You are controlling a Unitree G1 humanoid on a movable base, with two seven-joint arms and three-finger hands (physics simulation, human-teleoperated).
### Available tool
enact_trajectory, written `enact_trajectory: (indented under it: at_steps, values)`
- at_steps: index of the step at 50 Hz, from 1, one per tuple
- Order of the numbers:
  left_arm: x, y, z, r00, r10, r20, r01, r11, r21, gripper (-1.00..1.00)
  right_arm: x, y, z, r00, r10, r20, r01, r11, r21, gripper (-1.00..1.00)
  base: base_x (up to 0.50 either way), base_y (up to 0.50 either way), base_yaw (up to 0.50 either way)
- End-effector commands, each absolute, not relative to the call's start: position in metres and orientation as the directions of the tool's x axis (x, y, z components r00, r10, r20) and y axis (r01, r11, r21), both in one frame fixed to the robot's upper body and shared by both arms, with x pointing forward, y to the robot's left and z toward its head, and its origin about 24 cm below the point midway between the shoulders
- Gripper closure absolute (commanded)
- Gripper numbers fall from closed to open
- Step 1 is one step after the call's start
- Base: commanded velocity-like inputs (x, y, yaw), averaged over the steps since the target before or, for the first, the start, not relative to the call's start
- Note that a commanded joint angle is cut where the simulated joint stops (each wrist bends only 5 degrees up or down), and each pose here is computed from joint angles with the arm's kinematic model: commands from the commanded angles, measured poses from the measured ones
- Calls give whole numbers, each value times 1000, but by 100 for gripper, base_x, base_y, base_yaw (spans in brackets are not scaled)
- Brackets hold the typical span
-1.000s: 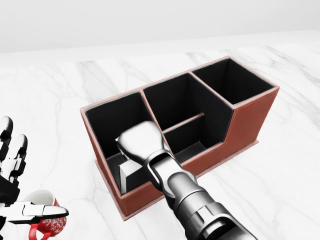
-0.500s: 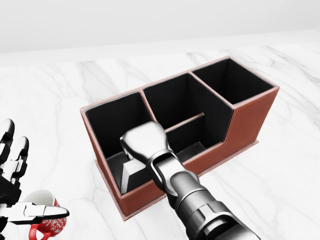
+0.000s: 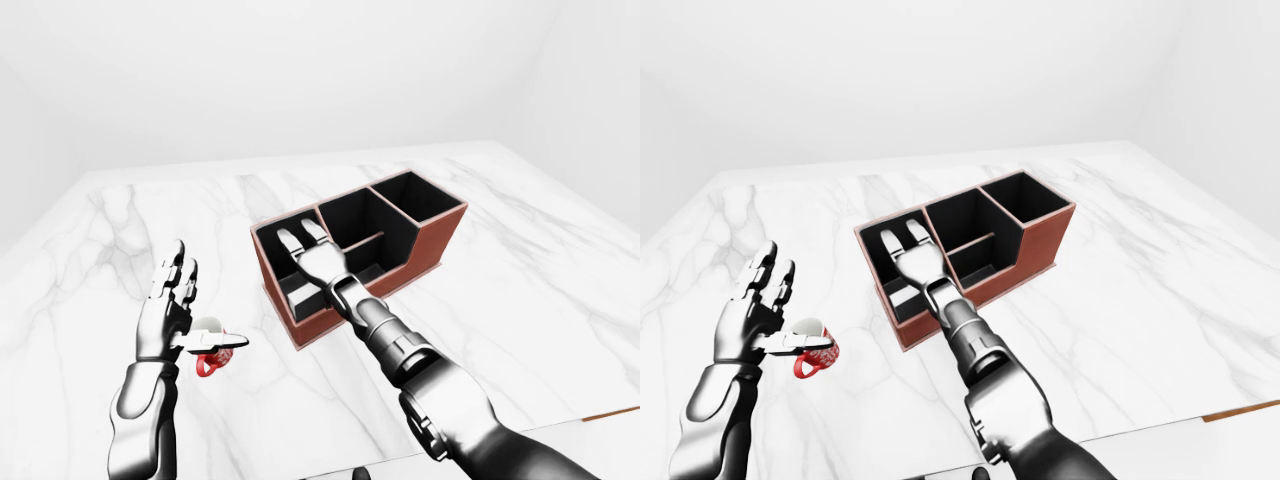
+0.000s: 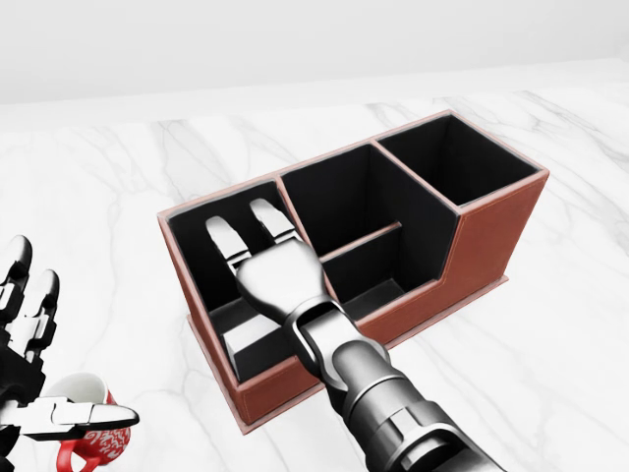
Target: Pick up the book and place it in the left compartment of the caddy.
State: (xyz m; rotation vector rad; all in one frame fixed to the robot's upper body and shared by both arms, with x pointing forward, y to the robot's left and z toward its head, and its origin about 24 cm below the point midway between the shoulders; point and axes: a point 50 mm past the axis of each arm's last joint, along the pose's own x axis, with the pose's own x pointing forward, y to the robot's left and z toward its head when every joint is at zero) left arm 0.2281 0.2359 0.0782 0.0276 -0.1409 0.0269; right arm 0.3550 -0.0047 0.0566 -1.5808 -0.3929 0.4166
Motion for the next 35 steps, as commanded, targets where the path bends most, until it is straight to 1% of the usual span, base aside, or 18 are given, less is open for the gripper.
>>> enact_trajectory:
  at_steps: [1,5,11,13,14,18,24,26,30,33,35]
  values:
    - [229,236,78,990,26,140,-30,999,27,-100,354,-3,57,869,493,-42,-19,-53,-998,-100,0,0,0]
    - [229,235,78,990,26,140,-30,999,27,-100,354,-3,57,869,493,-43,-19,-53,-998,-100,0,0,0]
    - [230,236,79,990,27,141,-31,999,30,-100,346,-7,78,872,487,-41,-39,-14,-999,-100,0,0,0]
    - [230,236,80,989,27,142,-32,999,31,-100,339,-11,87,873,485,-46,-57,8,-998,-100,0,0,0]
    - [230,236,81,989,26,145,-31,999,32,-100,326,-18,103,874,484,-40,-60,24,-998,-100,0,0,0]
    - [231,234,84,989,20,150,-26,999,36,-100,301,-35,132,878,477,-38,-73,55,-996,-100,0,0,0]
    - [229,230,91,987,6,159,-13,999,40,-100,272,-51,166,876,482,-3,-47,80,-996,-100,0,0,0]
    - [227,228,94,986,0,165,-7,999,41,-100,257,-59,182,873,485,46,-8,109,-994,-100,0,0,0]
    - [223,226,103,980,-7,199,-3,999,50,-100,242,-68,200,866,477,151,84,159,-984,-100,0,0,0]
    - [219,225,114,969,-8,247,-5,999,54,-100,228,-80,221,846,460,269,189,212,-959,-100,0,0,0]
    - [217,225,117,965,-10,261,-5,998,55,-100,223,-85,229,835,453,313,230,230,-946,-100,0,0,0]
